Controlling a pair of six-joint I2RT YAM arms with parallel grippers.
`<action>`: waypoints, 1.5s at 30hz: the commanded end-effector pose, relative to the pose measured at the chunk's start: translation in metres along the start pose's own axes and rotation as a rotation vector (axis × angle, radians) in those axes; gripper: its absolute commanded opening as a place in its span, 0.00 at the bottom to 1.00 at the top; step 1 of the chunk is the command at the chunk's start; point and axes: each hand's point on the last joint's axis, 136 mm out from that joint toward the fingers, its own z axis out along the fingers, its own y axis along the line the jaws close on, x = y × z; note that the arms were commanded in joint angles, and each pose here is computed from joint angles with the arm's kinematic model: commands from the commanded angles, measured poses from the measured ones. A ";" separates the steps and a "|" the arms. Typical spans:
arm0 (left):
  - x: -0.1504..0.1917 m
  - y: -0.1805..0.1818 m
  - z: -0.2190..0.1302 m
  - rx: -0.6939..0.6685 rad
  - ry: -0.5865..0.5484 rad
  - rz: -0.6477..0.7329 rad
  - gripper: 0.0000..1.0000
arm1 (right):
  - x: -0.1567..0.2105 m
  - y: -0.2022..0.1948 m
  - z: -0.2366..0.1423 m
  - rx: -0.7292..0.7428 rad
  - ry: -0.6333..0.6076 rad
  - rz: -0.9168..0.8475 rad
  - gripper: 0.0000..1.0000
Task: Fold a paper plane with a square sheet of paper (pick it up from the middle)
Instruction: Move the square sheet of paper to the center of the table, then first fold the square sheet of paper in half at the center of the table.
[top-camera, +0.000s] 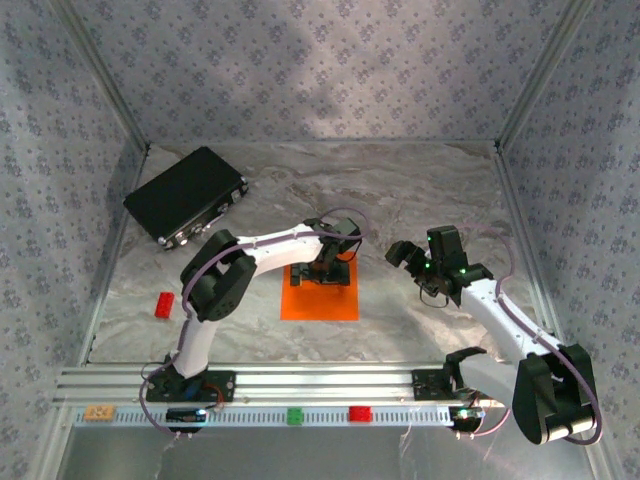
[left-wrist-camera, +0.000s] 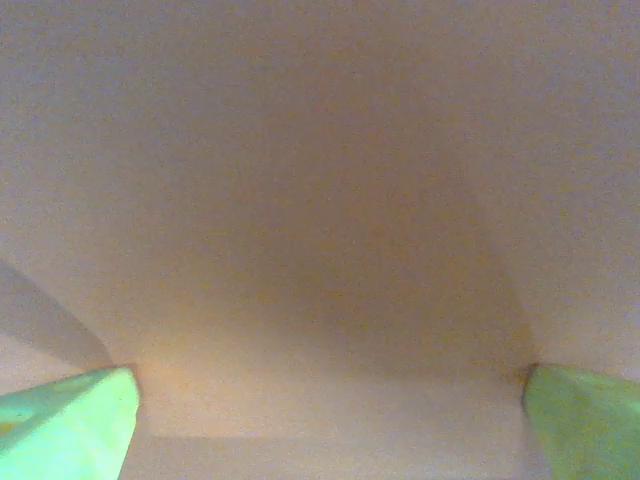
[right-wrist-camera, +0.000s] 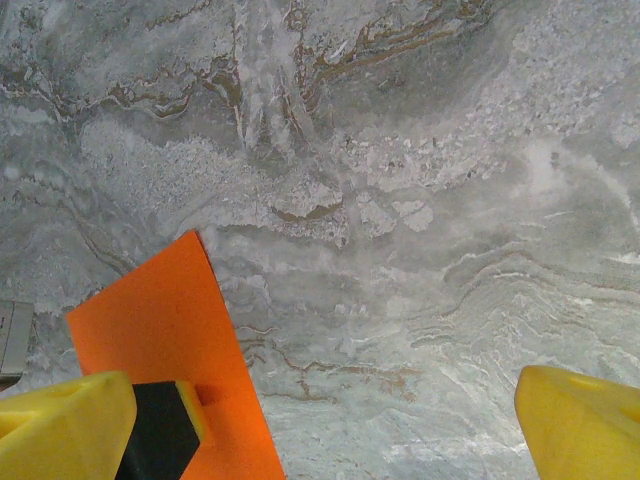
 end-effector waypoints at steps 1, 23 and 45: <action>0.011 0.007 0.019 -0.052 0.039 0.006 1.00 | -0.003 0.003 -0.002 0.005 0.001 0.005 0.99; 0.015 0.009 0.025 -0.058 0.049 0.022 0.98 | 0.005 0.025 0.005 -0.100 0.076 -0.034 0.99; 0.015 0.007 0.025 -0.049 0.048 0.027 0.95 | 0.006 0.019 0.007 -0.069 0.084 -0.018 0.99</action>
